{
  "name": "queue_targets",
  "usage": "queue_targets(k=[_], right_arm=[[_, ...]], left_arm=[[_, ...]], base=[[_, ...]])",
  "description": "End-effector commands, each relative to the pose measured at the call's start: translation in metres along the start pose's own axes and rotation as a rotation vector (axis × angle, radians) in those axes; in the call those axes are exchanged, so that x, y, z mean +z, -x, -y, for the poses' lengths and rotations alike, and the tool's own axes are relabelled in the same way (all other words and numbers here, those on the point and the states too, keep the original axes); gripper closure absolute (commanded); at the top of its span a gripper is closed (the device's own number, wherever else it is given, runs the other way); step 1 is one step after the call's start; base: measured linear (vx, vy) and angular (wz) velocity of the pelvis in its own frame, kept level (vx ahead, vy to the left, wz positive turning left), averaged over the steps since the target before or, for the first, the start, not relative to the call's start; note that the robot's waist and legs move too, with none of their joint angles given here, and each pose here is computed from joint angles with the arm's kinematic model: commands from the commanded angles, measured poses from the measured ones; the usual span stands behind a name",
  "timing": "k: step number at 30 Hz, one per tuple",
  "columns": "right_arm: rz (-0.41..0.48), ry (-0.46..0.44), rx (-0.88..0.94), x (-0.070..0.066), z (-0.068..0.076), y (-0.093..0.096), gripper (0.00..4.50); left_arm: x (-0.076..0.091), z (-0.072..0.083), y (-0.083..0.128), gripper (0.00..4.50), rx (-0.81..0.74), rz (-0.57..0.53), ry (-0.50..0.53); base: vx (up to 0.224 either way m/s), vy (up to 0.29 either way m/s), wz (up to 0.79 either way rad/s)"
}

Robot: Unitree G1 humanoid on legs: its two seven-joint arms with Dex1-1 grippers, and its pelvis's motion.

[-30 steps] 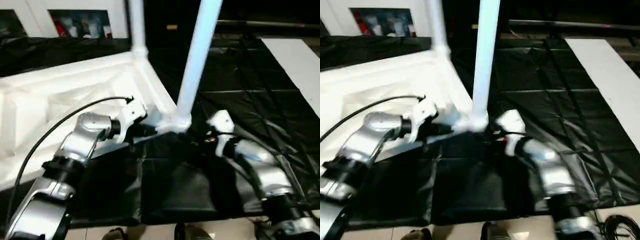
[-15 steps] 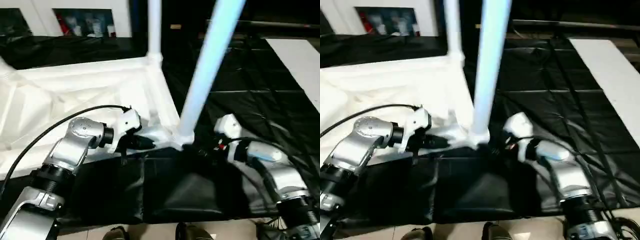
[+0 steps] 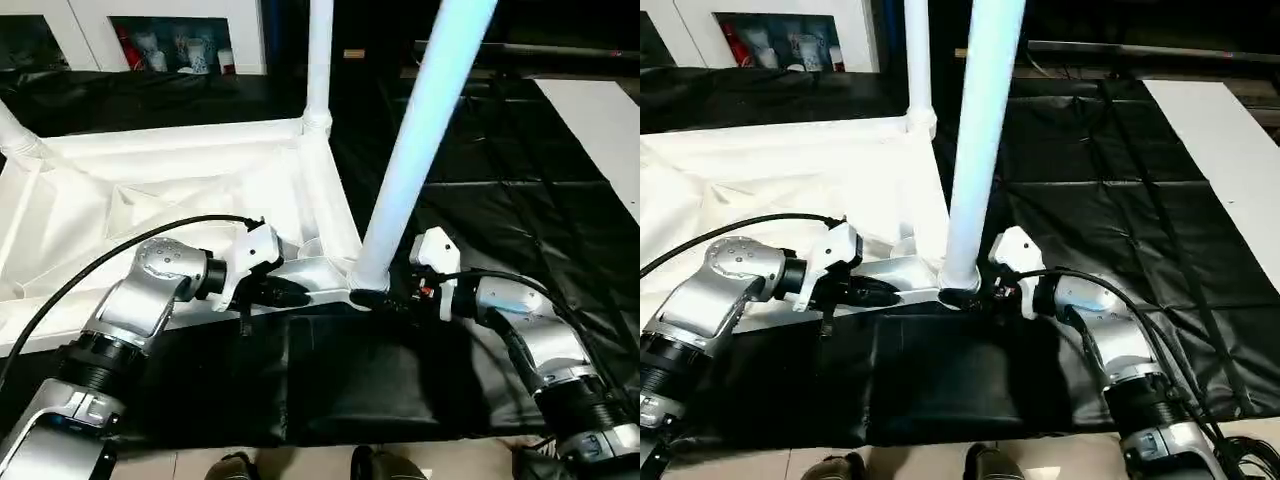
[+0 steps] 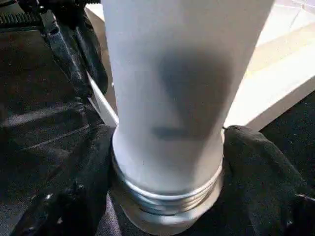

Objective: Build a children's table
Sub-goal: Rotate leg to tighten

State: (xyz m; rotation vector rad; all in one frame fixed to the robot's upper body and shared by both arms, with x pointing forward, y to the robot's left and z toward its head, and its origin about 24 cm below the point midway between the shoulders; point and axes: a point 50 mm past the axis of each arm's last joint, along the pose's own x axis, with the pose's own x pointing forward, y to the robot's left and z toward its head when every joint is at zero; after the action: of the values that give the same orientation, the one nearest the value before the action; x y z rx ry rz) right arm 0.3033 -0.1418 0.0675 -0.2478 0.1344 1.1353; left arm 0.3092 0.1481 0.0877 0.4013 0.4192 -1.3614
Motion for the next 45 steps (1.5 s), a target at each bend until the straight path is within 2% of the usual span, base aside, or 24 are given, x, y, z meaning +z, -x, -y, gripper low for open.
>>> queue_targets(k=[1,5,15,17,19,20,24,26,27,28,31,32,35,37,38,40,42,44,45], right_arm=[[-0.006,-0.003,-0.012,-0.002,0.003,0.001,1.44],[0.002,0.0,-0.005,-0.001,0.002,0.001,1.75],[0.005,0.007,0.001,-0.004,0.0,-0.001,1.8],[0.002,0.0,-0.062,-0.007,0.002,-0.002,1.8],[0.004,-0.046,-0.193,-0.015,0.007,-0.006,1.8],[0.004,-0.046,-0.193,-0.015,0.007,-0.006,1.8],[0.013,-0.239,-0.52,-0.034,0.01,-0.021,1.8],[-0.003,-0.283,-0.601,-0.038,0.008,-0.029,1.8],[-0.013,-0.329,-0.662,-0.04,0.005,-0.039,1.81],[-0.013,-0.329,-0.662,-0.04,0.005,-0.039,1.81],[-0.041,-0.339,-0.703,-0.036,0.001,-0.058,1.81],[-0.048,-0.316,-0.709,-0.029,-0.003,-0.074,1.81],[-0.023,-0.329,-0.694,-0.019,-0.008,-0.091,1.81],[0.023,-0.336,-0.586,-0.012,-0.017,-0.101,1.81],[0.044,-0.357,-0.577,-0.011,-0.018,-0.101,1.46],[0.057,-0.364,-0.581,-0.011,-0.017,-0.098,1.11],[0.042,-0.32,-0.583,-0.012,-0.015,-0.094,1.03],[0.042,-0.317,-0.594,-0.013,-0.013,-0.092,0.75],[0.054,-0.316,-0.617,-0.013,-0.007,-0.083,0.75]], left_arm=[[-0.011,0.01,-0.01,4.5,-0.075,-0.022,0.041],[-0.012,0.01,-0.009,4.5,-0.075,-0.027,0.042],[-0.014,0.011,-0.009,4.5,-0.081,-0.035,0.052],[-0.015,0.01,-0.01,4.5,-0.057,-0.037,0.064],[-0.016,0.006,-0.015,4.5,0.0,-0.04,0.081],[-0.016,0.006,-0.015,4.5,0.0,-0.04,0.081],[-0.016,-0.007,-0.034,4.5,0.151,-0.034,0.14],[-0.013,-0.011,-0.041,4.5,0.194,-0.024,0.161],[-0.01,-0.015,-0.049,4.5,0.246,-0.021,0.178],[-0.01,-0.015,-0.049,4.5,0.246,-0.021,0.178],[-0.005,-0.02,-0.062,4.5,0.327,-0.028,0.194],[0.0,-0.023,-0.072,4.5,0.369,-0.035,0.199],[0.003,-0.025,-0.08,4.5,0.405,-0.056,0.188],[0.004,-0.026,-0.085,4.5,0.412,-0.061,0.172],[0.005,-0.026,-0.085,4.5,0.411,-0.059,0.166],[0.005,-0.025,-0.084,4.5,0.385,-0.055,0.153],[0.005,-0.023,-0.083,4.5,0.36,-0.056,0.141],[0.004,-0.023,-0.082,4.5,0.352,-0.053,0.137],[0.003,-0.022,-0.079,4.5,0.327,-0.049,0.125]], base=[[0.0,0.0,0.0],[0.0,0.0,0.0],[0.0,0.0,0.0],[0.0,0.0,0.0],[0.0,0.0,0.0],[0.0,0.0,0.0],[0.0,0.0,0.0],[0.0,0.0,0.0],[0.0,0.0,0.0],[0.0,0.0,0.0],[0.0,0.0,0.0],[0.0,0.0,0.0],[0.0,0.0,0.0],[0.0,0.0,0.0],[0.0,0.0,0.0],[0.0,0.0,0.0],[0.0,0.0,0.0],[0.0,0.0,0.0],[0.0,0.0,0.0]])
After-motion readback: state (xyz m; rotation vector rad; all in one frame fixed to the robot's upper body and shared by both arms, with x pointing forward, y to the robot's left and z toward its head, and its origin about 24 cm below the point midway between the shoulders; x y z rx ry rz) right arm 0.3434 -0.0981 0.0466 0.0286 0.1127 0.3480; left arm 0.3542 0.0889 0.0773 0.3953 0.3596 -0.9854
